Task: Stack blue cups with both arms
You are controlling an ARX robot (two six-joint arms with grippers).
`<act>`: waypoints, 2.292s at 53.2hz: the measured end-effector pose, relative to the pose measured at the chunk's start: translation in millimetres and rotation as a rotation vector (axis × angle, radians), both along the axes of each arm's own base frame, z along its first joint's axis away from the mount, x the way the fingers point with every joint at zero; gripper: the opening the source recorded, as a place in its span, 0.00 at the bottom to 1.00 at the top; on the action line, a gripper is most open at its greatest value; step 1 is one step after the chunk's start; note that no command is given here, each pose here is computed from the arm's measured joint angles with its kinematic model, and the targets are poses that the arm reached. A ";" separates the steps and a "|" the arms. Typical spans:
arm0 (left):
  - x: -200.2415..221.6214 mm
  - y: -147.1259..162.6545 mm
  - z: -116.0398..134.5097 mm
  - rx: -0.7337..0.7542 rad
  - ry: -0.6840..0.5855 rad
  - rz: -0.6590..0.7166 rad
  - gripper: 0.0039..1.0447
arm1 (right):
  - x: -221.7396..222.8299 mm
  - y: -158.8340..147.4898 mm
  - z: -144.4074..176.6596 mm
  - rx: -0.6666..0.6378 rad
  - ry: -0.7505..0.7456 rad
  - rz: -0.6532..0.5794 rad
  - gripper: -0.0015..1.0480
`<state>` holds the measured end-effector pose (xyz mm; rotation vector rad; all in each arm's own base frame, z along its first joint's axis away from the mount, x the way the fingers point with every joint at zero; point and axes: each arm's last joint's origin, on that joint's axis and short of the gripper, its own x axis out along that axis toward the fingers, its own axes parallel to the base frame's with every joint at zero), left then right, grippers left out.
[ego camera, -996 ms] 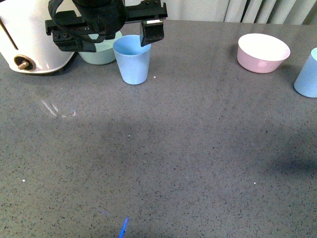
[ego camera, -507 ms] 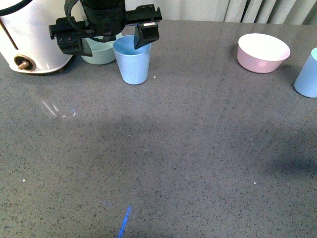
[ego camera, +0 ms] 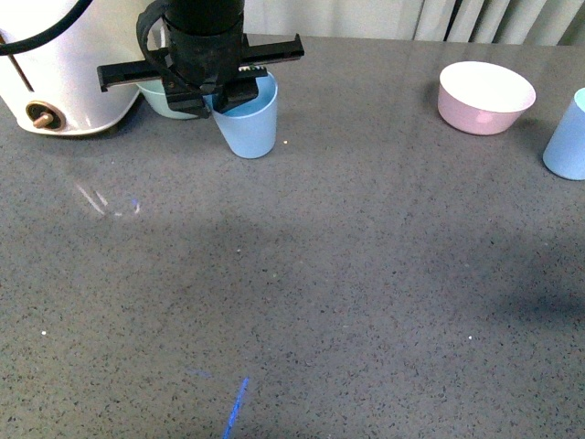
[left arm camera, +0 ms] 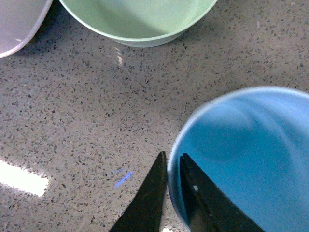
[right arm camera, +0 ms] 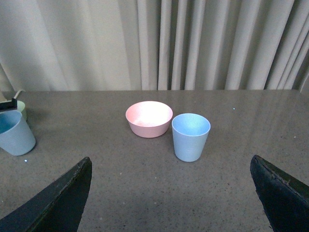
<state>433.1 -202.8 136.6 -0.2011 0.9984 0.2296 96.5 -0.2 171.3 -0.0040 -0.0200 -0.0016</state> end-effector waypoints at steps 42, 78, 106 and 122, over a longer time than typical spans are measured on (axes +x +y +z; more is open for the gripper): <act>-77.2 -91.0 29.3 -0.170 0.080 -0.210 0.02 | 0.0 0.0 0.0 0.000 0.000 0.000 0.91; -81.8 -105.8 2.6 -0.133 0.098 -0.220 0.02 | 0.0 0.0 0.0 0.000 0.000 0.000 0.91; -80.1 -102.3 24.7 -0.210 0.027 -0.247 0.88 | 0.0 0.0 0.0 0.000 0.000 0.000 0.91; -74.6 -12.0 90.7 -0.278 -0.233 -0.160 0.91 | 0.0 0.0 0.0 0.000 0.000 0.000 0.91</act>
